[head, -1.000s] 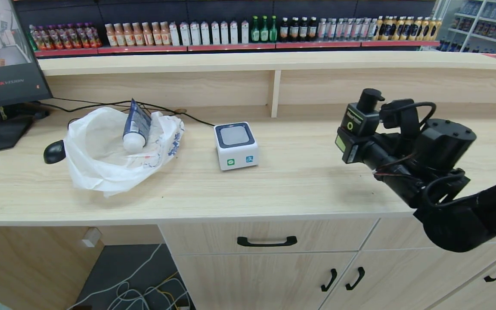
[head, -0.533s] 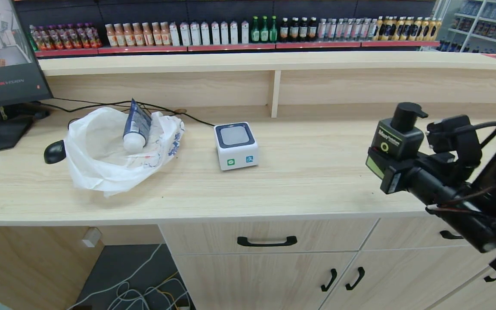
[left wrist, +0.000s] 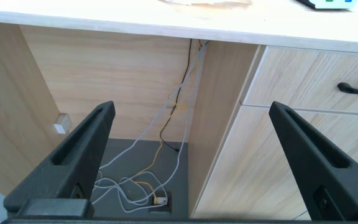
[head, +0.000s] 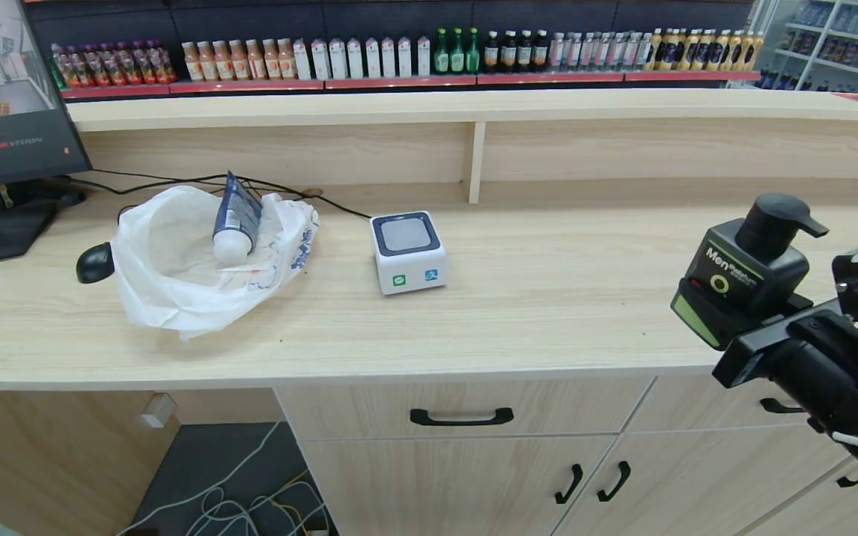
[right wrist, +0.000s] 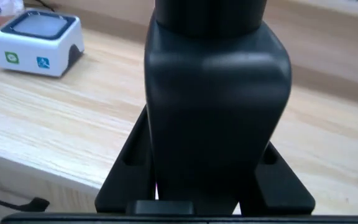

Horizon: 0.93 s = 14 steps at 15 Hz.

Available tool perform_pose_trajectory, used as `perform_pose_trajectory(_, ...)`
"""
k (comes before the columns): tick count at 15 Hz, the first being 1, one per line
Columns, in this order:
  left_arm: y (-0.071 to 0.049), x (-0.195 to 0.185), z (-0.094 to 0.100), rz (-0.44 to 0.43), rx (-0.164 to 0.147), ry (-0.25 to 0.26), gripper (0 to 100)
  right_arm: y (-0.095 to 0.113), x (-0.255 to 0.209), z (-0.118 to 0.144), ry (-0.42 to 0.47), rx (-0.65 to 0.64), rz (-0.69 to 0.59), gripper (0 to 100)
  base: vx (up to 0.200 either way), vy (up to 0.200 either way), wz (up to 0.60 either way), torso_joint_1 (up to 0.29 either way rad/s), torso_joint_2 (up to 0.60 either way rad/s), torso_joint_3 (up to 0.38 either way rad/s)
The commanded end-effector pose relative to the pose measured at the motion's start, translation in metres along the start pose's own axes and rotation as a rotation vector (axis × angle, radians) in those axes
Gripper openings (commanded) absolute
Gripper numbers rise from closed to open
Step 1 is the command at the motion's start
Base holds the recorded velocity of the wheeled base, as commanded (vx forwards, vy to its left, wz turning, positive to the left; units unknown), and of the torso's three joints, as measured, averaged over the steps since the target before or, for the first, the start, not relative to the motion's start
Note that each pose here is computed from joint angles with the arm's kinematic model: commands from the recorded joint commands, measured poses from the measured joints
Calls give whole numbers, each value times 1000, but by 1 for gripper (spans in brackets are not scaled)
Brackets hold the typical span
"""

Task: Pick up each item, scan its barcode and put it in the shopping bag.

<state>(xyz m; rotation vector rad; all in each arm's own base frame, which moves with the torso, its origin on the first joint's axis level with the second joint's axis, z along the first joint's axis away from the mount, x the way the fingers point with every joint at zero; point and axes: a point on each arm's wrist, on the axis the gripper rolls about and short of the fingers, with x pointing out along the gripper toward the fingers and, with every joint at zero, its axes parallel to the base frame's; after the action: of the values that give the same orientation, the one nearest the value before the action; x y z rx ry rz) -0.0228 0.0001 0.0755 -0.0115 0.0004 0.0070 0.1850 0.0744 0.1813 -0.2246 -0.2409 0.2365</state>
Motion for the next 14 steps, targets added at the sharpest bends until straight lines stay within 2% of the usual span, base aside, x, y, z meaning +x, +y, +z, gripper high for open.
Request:
perform_pose_trajectory(1, 0, 0, 0, 1, -1, 0, 100, 10, -4, 8, -62, -44, 44, 0, 0, 0, 0, 0, 0, 0)
perform_pose_trajectory(5, 0, 0, 0, 1, -1, 0, 100, 51, -13, 33, -225, -182, 215, 0, 0, 0, 0, 0, 0, 0)
perform_pose_trajectory(8, 0, 0, 0, 1, -1, 0, 100, 58, -2, 65, -376, -263, 180, 0, 0, 0, 0, 0, 0, 0)
perform_pose_trajectory(9, 0, 0, 0, 1, -1, 0, 100, 59, -1, 68, -389, -270, 179, 0, 0, 0, 0, 0, 0, 0)
perform_pose_trajectory(14, 0, 0, 0, 1, -1, 0, 100, 65, -14, 50, -337, -360, 239, 0, 0, 0, 0, 0, 0, 0)
